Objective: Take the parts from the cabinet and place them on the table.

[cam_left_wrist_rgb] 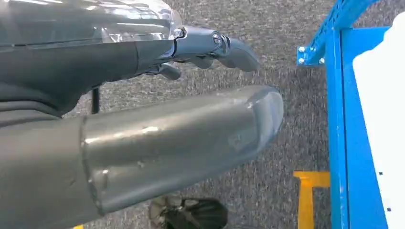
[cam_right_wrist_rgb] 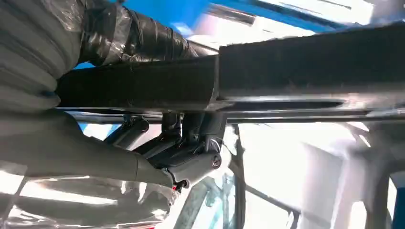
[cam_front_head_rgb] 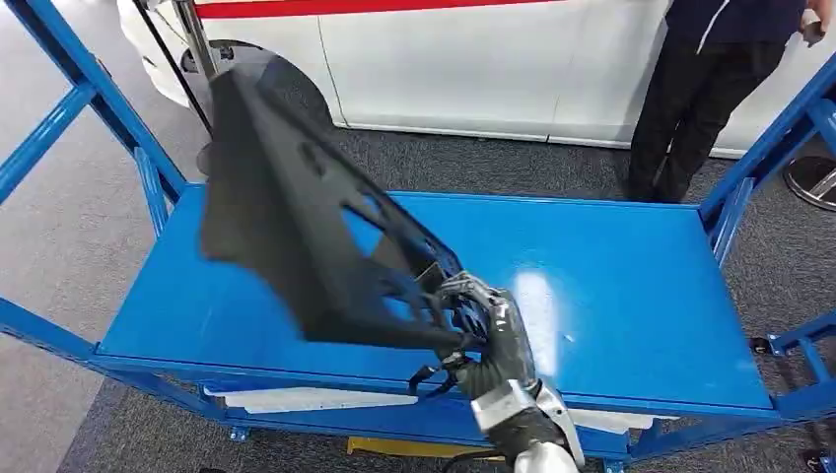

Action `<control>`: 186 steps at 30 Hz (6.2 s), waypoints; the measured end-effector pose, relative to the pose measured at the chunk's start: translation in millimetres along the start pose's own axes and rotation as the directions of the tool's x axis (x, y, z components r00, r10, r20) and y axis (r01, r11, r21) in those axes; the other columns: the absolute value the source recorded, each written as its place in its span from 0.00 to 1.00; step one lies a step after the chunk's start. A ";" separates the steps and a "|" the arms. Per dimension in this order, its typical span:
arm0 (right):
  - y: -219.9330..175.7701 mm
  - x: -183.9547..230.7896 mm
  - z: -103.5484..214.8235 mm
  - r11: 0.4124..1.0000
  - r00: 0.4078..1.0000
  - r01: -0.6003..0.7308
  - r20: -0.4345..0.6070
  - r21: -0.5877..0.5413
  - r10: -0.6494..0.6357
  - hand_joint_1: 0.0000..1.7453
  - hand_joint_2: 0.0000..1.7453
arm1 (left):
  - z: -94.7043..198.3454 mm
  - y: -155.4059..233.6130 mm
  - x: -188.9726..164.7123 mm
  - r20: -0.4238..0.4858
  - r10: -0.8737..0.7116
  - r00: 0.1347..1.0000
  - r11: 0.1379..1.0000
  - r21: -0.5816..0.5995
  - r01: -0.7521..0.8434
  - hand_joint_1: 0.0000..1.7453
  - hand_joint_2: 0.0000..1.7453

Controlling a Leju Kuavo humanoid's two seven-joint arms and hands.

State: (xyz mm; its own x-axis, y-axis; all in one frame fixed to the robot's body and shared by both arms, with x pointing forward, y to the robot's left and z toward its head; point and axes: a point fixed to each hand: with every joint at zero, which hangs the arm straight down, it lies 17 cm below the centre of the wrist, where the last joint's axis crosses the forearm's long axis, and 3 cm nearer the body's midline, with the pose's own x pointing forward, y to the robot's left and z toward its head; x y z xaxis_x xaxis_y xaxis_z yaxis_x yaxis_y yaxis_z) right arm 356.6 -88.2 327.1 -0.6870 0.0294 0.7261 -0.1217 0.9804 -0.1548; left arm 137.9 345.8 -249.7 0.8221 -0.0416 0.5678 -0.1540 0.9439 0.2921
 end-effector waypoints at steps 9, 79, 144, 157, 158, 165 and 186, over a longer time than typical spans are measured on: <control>-31.9 45.9 0.1 0.994 0.994 0.054 0.100 -0.094 -0.044 1.00 1.00 | 0.8 -5.0 2.1 0.001 0.025 1.000 1.000 -0.002 -0.025 0.00 0.00; -24.0 18.7 85.7 0.952 0.952 0.301 -0.038 -0.051 -0.303 1.00 1.00 | 2.8 -7.8 -6.3 -0.060 0.144 0.988 0.989 0.019 -0.143 0.00 0.00; -99.6 -2.5 151.9 0.872 0.907 0.350 -0.108 -0.344 -0.407 1.00 1.00 | 25.4 -52.0 -21.2 -0.089 0.103 0.991 0.991 -0.082 -0.110 0.00 0.00; -106.9 -2.0 151.3 0.876 0.923 0.302 -0.114 -0.376 -0.368 1.00 1.00 | 27.0 -47.2 -26.8 -0.096 0.092 0.991 0.993 -0.070 -0.099 0.00 0.00; -106.9 -1.8 152.1 0.883 0.927 0.287 -0.123 -0.372 -0.354 1.00 1.00 | 26.8 -47.9 -26.5 -0.099 0.088 0.991 0.993 -0.073 -0.095 0.00 0.00; -112.0 8.4 150.7 0.908 0.943 0.266 -0.110 -0.323 -0.315 1.00 1.00 | 29.5 -54.2 -26.6 -0.096 0.060 0.994 0.993 -0.099 -0.070 0.00 0.00; -162.1 23.2 159.9 0.916 0.977 0.171 -0.056 -0.364 -0.205 1.00 1.00 | 29.1 -62.5 -17.0 -0.066 0.016 0.998 0.995 -0.100 -0.022 0.00 0.00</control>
State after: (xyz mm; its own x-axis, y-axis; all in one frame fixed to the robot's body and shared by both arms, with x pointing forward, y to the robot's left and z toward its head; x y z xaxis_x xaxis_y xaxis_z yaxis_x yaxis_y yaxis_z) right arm 245.8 -277.6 262.0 -0.6060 -0.1614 0.7789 0.0314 0.9736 0.2262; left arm 117.6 278.0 -255.2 0.8538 -0.0053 0.5206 -0.1166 0.9726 0.2012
